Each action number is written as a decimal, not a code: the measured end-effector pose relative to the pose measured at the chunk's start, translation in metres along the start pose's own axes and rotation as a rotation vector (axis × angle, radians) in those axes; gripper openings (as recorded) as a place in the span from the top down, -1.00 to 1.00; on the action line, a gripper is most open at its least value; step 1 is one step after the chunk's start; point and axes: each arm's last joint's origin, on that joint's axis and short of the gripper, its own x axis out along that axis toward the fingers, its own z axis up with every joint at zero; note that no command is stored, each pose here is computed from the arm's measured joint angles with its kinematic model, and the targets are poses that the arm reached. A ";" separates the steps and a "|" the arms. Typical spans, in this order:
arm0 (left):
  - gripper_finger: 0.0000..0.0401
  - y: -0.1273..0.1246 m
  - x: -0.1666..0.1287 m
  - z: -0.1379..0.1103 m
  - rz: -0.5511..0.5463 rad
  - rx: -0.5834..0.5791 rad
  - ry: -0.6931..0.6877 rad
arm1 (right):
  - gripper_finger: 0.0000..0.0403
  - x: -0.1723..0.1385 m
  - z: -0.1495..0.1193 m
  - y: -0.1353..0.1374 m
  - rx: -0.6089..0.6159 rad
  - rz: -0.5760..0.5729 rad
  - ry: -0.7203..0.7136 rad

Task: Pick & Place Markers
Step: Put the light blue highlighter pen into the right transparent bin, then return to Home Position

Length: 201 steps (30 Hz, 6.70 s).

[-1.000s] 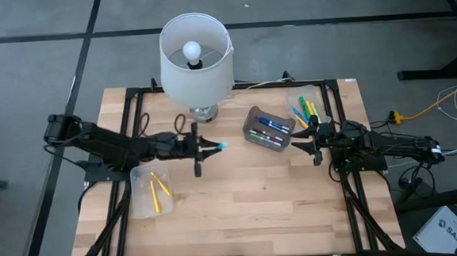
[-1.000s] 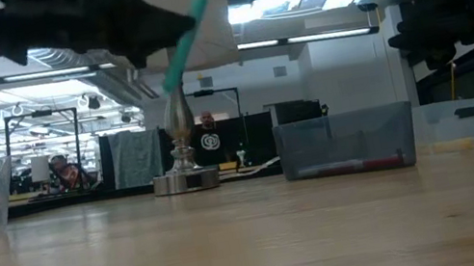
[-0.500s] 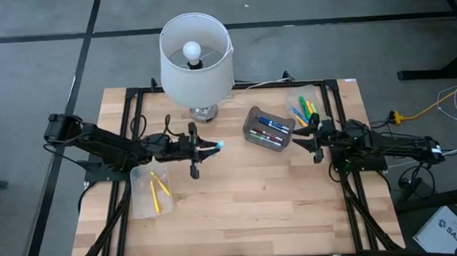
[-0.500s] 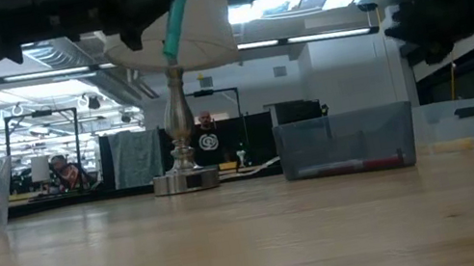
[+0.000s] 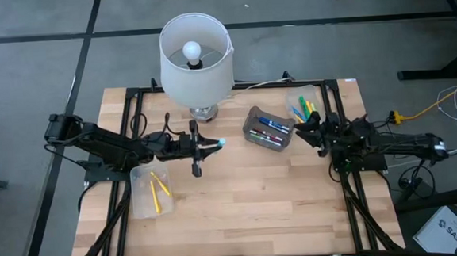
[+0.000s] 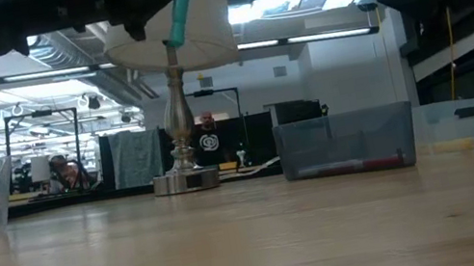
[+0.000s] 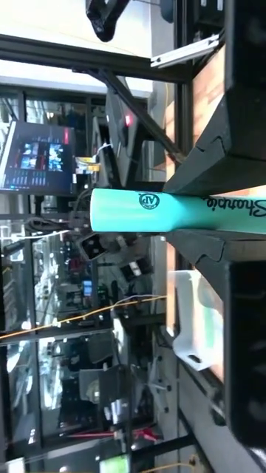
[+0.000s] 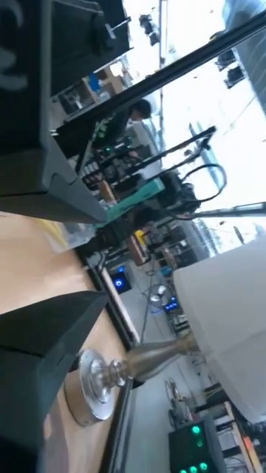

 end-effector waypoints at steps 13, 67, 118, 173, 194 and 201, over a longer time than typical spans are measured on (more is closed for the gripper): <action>0.73 -0.007 0.043 0.013 0.034 0.056 -0.037 | 0.21 0.063 0.010 0.030 -0.333 0.069 0.160; 0.24 -0.008 0.057 0.013 0.061 0.102 0.053 | 0.66 0.215 0.005 0.071 -0.450 0.064 0.386; 0.10 0.020 -0.154 -0.030 -0.133 -0.073 -0.005 | 0.66 0.134 0.052 0.039 -0.405 -0.694 0.645; 0.11 0.038 -0.163 -0.041 0.107 -0.112 0.084 | -0.12 0.072 0.029 -0.045 -0.206 -1.115 0.942; 0.11 0.038 -0.163 -0.041 0.107 -0.112 0.083 | -0.12 0.028 -0.010 -0.013 -0.132 -0.048 0.281; 0.12 0.038 -0.163 -0.041 0.107 -0.112 0.083 | -0.13 0.011 -0.010 -0.008 -0.122 0.152 0.174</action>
